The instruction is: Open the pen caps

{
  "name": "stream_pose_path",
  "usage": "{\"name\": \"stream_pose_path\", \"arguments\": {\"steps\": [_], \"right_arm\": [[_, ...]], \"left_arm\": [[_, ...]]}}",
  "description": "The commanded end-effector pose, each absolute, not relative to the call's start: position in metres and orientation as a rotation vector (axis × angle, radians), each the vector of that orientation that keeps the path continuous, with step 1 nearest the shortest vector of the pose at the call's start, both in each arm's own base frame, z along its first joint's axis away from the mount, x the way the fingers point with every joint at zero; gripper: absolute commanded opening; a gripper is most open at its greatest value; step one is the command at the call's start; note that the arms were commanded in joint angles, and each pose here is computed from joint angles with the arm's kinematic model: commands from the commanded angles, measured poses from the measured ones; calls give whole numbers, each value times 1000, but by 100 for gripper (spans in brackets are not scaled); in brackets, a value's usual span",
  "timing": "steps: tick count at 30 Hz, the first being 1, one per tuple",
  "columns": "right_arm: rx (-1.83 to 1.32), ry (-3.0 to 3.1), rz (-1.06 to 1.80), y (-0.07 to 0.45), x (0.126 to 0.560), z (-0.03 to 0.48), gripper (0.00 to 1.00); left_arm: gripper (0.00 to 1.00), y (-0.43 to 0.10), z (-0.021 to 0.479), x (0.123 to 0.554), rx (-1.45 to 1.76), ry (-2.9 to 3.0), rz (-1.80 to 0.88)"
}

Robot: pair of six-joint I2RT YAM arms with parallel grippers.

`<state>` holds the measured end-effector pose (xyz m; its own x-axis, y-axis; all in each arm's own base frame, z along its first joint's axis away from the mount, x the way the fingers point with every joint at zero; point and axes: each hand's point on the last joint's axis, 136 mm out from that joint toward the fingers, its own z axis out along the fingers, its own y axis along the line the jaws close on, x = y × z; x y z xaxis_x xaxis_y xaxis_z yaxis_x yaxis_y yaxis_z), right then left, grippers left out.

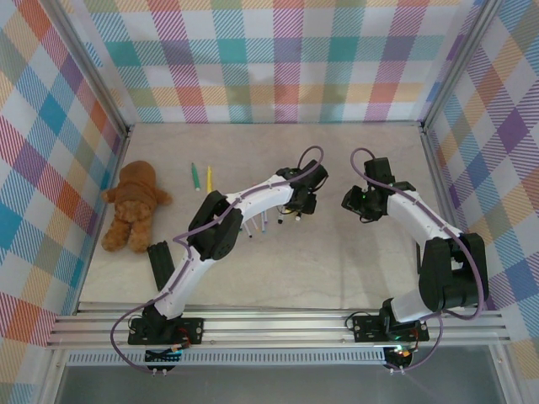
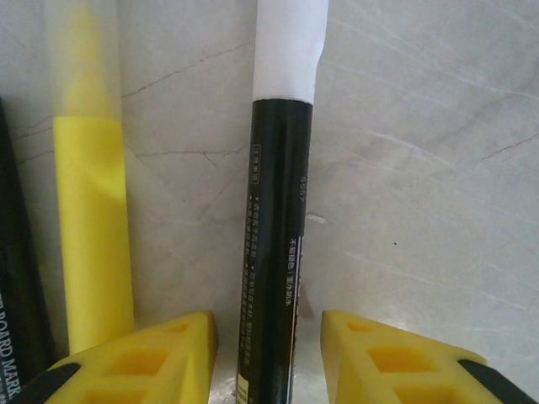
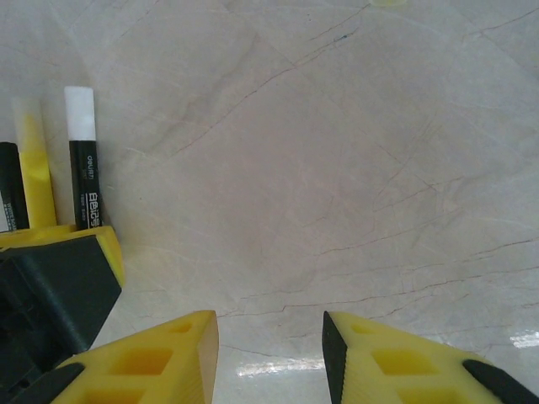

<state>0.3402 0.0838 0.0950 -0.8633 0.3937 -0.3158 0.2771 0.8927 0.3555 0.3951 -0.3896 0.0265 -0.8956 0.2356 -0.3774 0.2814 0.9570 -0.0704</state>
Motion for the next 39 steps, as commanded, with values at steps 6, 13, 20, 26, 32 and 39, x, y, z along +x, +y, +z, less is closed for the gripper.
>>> {"name": "stream_pose_path", "arguments": {"steps": [6, 13, 20, 26, 32, 39], "right_arm": [[522, 2668, 482, 90, 342, 93, 39], [516, 2648, 524, 94, 345, 102, 39], [481, 2610, 656, 111, 356, 110, 39], [424, 2532, 848, 133, 366, 122, 54], [426, 2536, 907, 141, 372, 123, 55], [435, 2509, 990, 150, 381, 129, 55]], "left_arm": [[14, -378, -16, 369, 474, 2818, 17], [0, -376, -7, 367, 518, 2807, 12], [0, -386, 50, 364, 582, 2735, -128], [0, -405, 99, 339, 654, 2721, -412], [0, -419, 122, 312, 699, 2726, -664], [0, -427, 129, 290, 748, 2735, -837]]}}
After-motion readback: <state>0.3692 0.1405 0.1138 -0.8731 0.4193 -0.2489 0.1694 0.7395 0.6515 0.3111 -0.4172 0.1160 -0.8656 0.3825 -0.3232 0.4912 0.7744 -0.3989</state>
